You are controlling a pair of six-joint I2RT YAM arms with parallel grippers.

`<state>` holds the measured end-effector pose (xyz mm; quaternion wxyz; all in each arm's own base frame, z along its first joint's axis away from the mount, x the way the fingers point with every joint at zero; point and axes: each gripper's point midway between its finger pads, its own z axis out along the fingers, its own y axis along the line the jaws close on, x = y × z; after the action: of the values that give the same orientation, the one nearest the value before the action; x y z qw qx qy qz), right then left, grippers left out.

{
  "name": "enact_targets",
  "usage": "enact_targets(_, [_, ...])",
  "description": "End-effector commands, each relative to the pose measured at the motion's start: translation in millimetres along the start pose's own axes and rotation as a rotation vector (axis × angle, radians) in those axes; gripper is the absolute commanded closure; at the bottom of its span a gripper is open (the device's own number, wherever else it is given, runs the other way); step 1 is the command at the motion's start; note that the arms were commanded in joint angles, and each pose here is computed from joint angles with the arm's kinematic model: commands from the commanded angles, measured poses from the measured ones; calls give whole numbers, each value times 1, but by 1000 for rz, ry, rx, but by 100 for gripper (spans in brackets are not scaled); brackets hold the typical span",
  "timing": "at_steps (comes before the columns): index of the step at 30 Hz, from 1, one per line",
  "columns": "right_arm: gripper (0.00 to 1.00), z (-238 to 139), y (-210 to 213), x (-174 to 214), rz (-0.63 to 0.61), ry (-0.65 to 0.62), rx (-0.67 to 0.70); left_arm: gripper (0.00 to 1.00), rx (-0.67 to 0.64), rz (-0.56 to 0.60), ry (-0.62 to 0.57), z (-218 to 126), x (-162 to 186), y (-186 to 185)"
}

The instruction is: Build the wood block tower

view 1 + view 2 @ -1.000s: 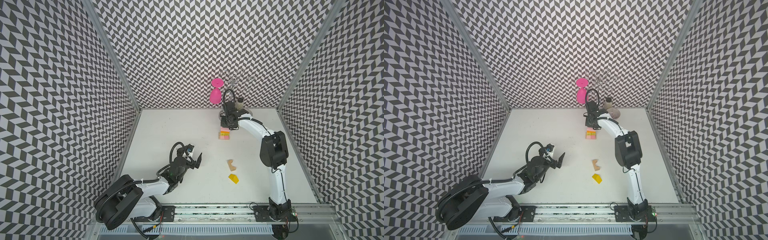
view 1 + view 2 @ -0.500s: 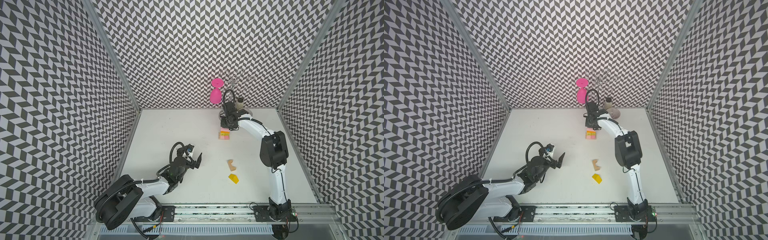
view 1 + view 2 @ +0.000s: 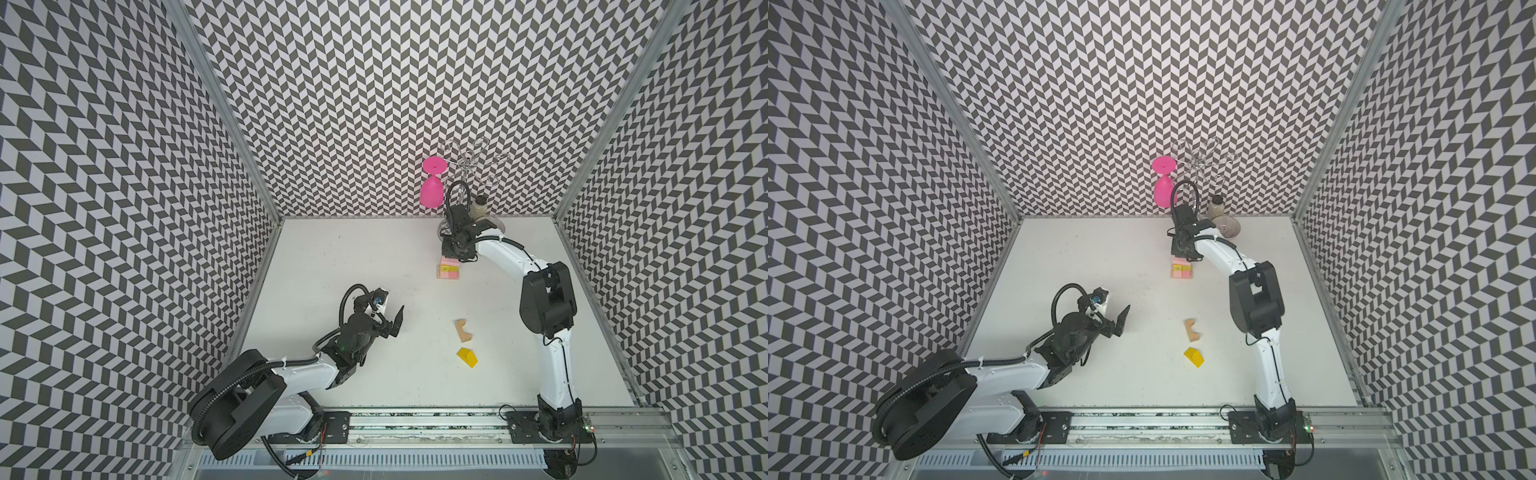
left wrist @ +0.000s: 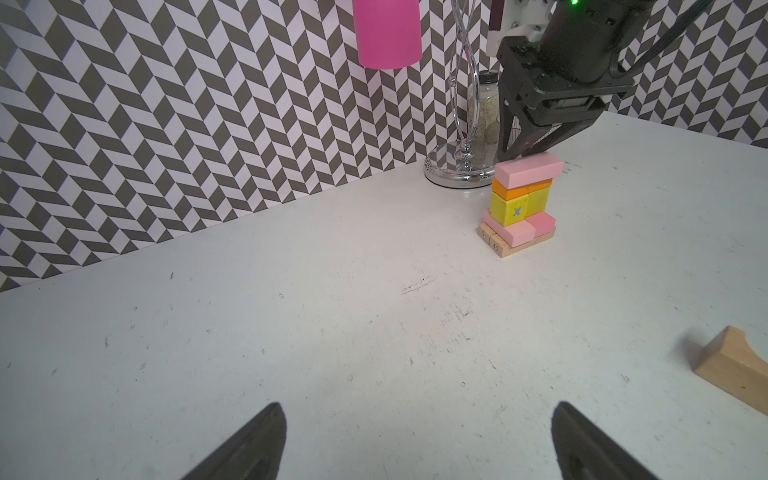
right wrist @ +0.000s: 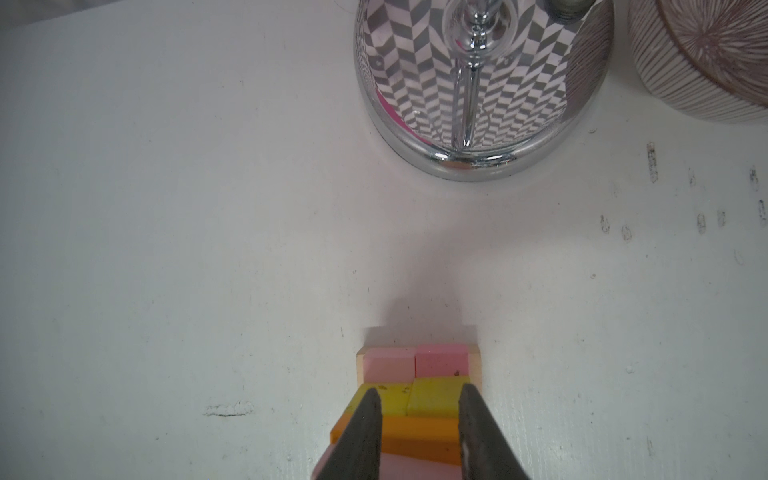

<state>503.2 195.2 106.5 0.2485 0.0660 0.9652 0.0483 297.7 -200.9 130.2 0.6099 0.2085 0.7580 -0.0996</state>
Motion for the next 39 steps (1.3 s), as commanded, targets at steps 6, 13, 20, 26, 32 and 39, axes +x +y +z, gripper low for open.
enact_targets(6, [62, -65, -4, -34, 47, -153, -3, 0, 19, -10, -21, 3, -15, -3])
enact_targets(13, [54, -100, -25, -9, 49, -293, -79, 0, 204, -60, -35, 19, -34, -37])
enact_targets(20, [44, -112, -40, 20, -6, -480, -186, 1, 301, -90, 19, 65, -37, -68])
enact_targets(26, [44, -107, -33, 27, -73, -516, -233, 1, 312, -100, 24, 100, -45, -80])
enact_targets(32, [48, -92, -35, 28, -91, -518, -210, 1, 295, -86, 55, 132, -35, -84])
enact_targets(39, [42, -88, -35, 33, -99, -537, -225, 1, 280, -92, 94, 156, -25, -85])
